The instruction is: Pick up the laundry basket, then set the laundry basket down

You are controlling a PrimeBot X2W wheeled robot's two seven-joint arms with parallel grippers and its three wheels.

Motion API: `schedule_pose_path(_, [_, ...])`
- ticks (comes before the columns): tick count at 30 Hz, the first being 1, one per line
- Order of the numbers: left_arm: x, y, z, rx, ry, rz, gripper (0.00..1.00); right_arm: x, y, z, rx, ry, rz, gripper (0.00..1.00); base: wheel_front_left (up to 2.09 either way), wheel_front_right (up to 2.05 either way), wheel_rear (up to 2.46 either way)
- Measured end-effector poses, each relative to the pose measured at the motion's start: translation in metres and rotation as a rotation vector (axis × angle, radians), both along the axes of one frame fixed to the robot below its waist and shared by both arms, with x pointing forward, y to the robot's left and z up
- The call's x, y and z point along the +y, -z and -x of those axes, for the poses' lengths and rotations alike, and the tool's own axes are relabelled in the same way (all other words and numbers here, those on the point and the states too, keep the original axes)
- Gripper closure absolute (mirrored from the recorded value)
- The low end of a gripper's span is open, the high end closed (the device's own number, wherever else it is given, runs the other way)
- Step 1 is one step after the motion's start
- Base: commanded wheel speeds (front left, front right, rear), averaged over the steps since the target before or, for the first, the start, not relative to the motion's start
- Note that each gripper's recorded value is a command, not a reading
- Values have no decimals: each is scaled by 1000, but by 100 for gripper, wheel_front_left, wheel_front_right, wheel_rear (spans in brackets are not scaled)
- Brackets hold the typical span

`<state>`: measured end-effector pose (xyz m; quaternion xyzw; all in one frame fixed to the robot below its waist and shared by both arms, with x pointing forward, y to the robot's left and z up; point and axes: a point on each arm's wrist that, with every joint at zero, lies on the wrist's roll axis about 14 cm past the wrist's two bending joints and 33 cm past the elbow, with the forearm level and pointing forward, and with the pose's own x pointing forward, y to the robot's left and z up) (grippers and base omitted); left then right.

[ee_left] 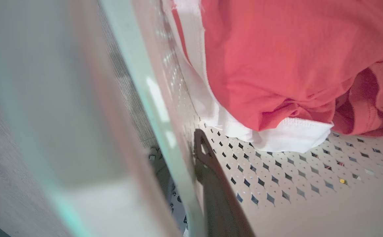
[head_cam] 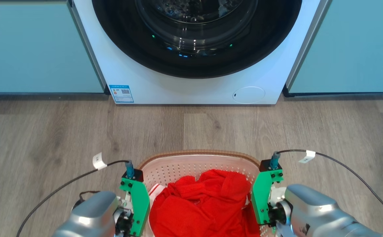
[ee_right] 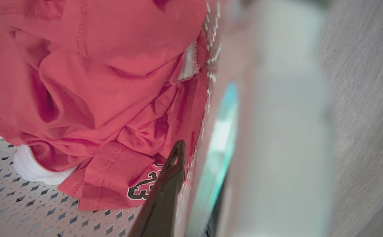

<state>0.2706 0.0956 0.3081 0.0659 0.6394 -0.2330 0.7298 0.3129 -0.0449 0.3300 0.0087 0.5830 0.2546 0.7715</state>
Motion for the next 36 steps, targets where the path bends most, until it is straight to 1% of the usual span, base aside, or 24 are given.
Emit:
schedule_pose_path(22, [2,3,2,17,-8,-1,100,3,4,0,-2,-21,5,100,0,0,0])
schedule_pose_path(36, [1,0,2,11,-2,-2,100,2,1,-1,-10,-15,5,100,0,0,0])
